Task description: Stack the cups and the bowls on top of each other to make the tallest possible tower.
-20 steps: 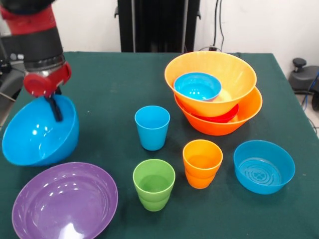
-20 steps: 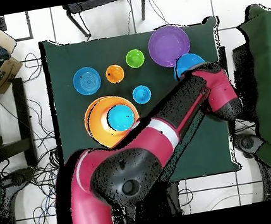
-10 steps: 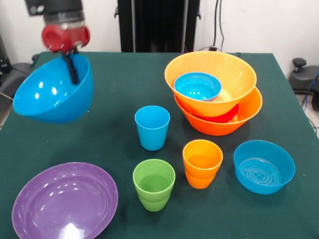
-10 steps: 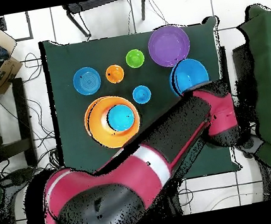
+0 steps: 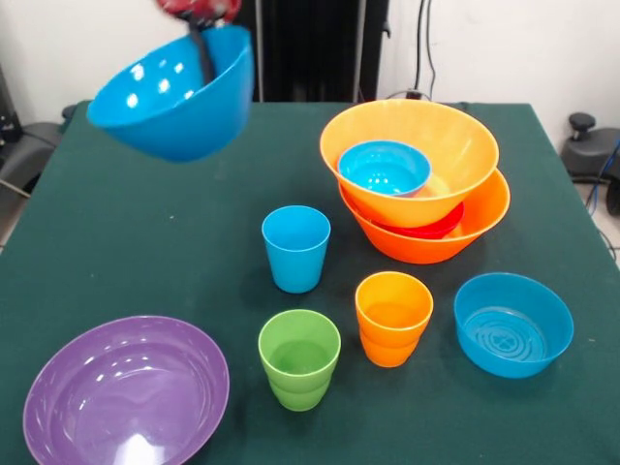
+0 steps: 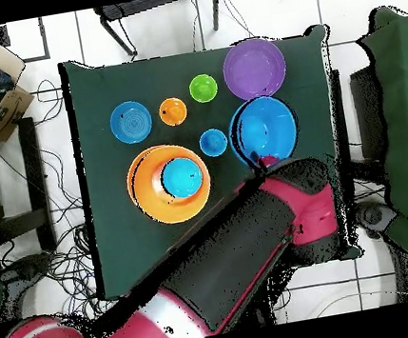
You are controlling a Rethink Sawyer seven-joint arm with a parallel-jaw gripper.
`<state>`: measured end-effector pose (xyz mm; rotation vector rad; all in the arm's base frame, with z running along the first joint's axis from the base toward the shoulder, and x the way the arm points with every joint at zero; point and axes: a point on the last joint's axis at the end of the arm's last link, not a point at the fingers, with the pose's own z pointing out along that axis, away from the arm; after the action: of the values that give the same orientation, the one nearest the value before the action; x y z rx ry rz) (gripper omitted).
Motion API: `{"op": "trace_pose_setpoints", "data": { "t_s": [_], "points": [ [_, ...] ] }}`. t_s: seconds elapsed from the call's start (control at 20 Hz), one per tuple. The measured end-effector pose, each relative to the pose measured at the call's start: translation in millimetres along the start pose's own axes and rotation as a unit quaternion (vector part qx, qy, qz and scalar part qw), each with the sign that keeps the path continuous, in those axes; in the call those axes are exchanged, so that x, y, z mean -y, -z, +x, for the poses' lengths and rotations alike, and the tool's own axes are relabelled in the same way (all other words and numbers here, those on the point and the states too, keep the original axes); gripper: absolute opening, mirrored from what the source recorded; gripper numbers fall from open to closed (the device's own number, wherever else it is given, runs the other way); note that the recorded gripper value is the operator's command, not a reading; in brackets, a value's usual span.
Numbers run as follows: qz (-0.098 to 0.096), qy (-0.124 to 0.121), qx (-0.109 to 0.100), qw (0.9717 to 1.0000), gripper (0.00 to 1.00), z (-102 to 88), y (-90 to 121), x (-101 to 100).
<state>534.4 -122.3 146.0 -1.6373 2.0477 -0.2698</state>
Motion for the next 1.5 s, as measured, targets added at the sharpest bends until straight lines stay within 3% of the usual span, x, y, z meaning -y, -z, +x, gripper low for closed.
{"op": "trace_pose_setpoints", "data": {
  "t_s": [0.05, 0.35, 0.8, 1.05, 1.35, 1.5],
  "points": [
    [0.01, -0.001, 0.007, 0.9999, 0.0, -15.5, 6, -3],
    [0.042, -0.017, 0.032, 0.9985, 0.0, -66.6, 15, -17],
    [0.081, -0.035, 0.046, 0.9951, 0.0, -125.8, 21, -39],
    [0.107, -0.045, 0.043, 0.9923, 0.0, -156.8, 21, -51],
    [0.123, -0.05, 0.029, 0.9907, 0.0, -170.1, 17, -59],
    [0.132, -0.048, 0.009, 0.9901, 0.0, -175.1, 13, -65]
  ]
}}
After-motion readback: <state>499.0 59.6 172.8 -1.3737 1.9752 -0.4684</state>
